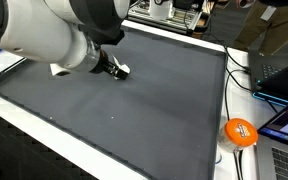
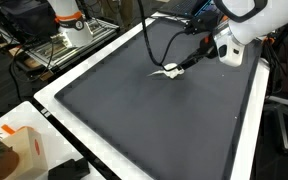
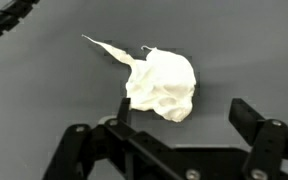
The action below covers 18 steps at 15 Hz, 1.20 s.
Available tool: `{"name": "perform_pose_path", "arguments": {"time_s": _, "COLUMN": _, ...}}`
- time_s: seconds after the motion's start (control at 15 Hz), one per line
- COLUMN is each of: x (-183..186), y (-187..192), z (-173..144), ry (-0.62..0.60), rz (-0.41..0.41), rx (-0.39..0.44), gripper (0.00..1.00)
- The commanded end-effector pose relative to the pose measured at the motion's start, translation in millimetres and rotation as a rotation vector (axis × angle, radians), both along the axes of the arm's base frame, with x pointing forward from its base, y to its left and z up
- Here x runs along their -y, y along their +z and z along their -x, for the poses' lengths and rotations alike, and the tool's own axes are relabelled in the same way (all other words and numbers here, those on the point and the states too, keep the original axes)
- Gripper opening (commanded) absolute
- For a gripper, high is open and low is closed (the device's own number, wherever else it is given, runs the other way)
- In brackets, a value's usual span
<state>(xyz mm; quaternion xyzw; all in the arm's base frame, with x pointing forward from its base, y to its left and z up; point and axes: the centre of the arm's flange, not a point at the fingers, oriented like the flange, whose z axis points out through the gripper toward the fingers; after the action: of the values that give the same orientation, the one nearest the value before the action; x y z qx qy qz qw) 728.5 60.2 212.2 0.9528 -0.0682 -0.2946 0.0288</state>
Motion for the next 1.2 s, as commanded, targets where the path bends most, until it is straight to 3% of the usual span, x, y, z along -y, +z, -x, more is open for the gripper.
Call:
{"name": "perform_pose_path", "arguments": {"time_s": 0.0, "x": -2, "y": -5, "z": -39, "ry": 0.036, "rz": 0.033, "rx": -0.048, "gripper": 1.00}}
{"name": "perform_pose_path", "arguments": {"time_s": 1.13, "x": 0, "y": -25, "z": -27, "ry": 0.060, "rz": 0.063, "rx": -0.125, "gripper": 1.00}}
